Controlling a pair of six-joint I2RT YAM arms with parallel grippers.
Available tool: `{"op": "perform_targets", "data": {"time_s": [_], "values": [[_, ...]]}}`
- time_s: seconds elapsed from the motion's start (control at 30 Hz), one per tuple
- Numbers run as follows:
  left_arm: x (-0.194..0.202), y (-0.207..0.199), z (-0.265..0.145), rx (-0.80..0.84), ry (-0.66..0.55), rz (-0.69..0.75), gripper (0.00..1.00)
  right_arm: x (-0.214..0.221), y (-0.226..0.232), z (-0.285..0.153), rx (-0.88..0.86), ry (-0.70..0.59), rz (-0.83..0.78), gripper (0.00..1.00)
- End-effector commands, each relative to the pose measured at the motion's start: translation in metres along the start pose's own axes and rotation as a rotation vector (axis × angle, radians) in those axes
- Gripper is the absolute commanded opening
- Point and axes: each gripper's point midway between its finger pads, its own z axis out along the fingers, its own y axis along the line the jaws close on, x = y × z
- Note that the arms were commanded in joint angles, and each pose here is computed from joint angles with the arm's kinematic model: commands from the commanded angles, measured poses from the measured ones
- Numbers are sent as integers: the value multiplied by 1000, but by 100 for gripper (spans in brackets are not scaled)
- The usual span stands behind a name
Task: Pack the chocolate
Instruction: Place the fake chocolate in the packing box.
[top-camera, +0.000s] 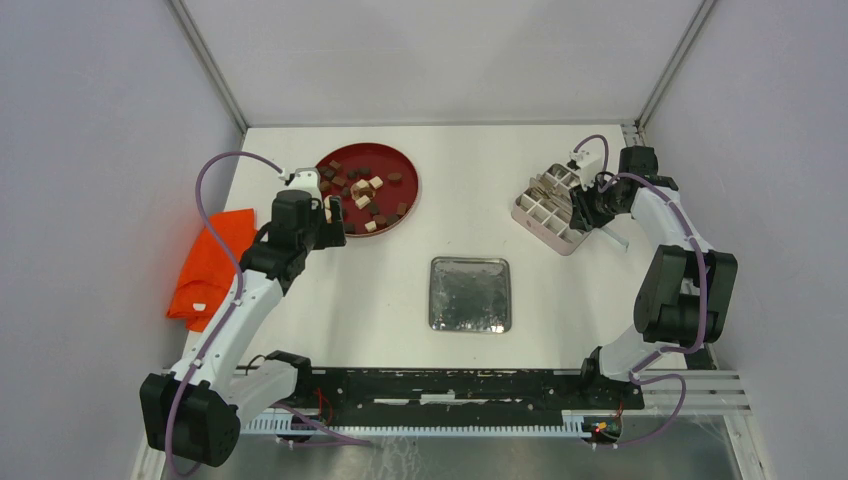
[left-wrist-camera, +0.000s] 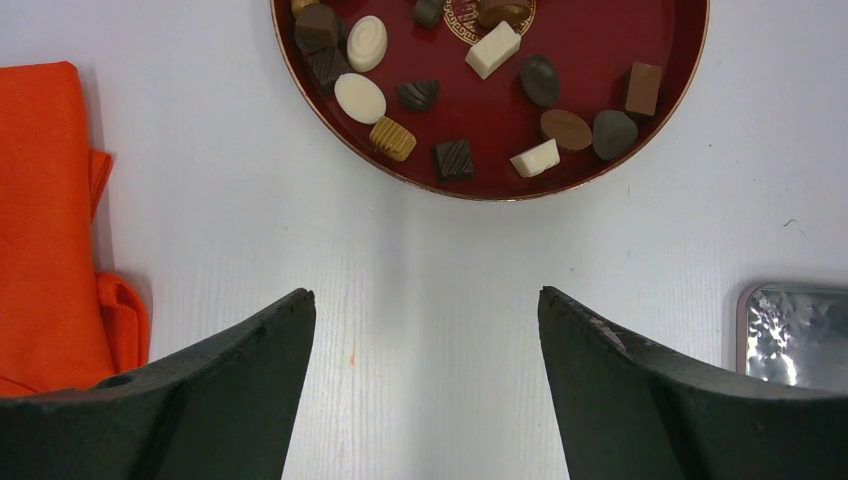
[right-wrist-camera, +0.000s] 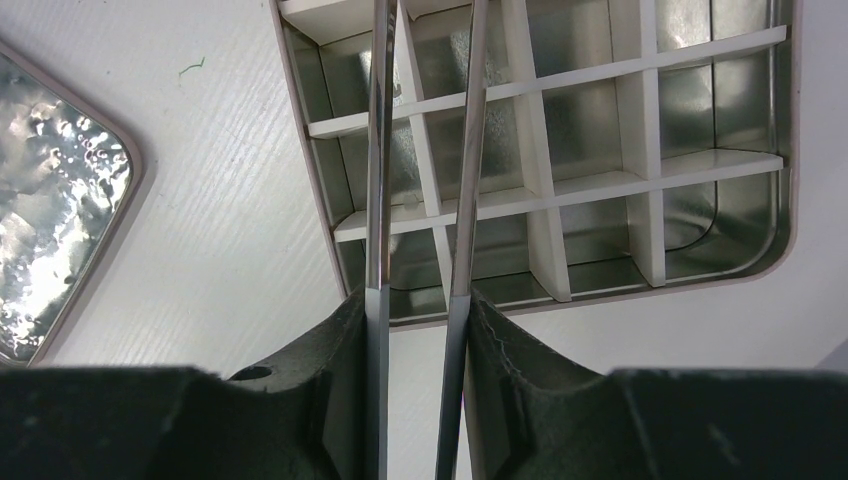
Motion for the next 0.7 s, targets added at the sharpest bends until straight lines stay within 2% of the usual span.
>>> {"op": "perform_targets", "data": {"time_s": [0.0, 0.67], "values": [[-13, 0, -3, 12, -50, 16, 87, -25, -11, -9, 32, -65, -38, 36], [-13, 1, -3, 7, -49, 17, 87, -27, -11, -10, 32, -67, -42, 42]]}}
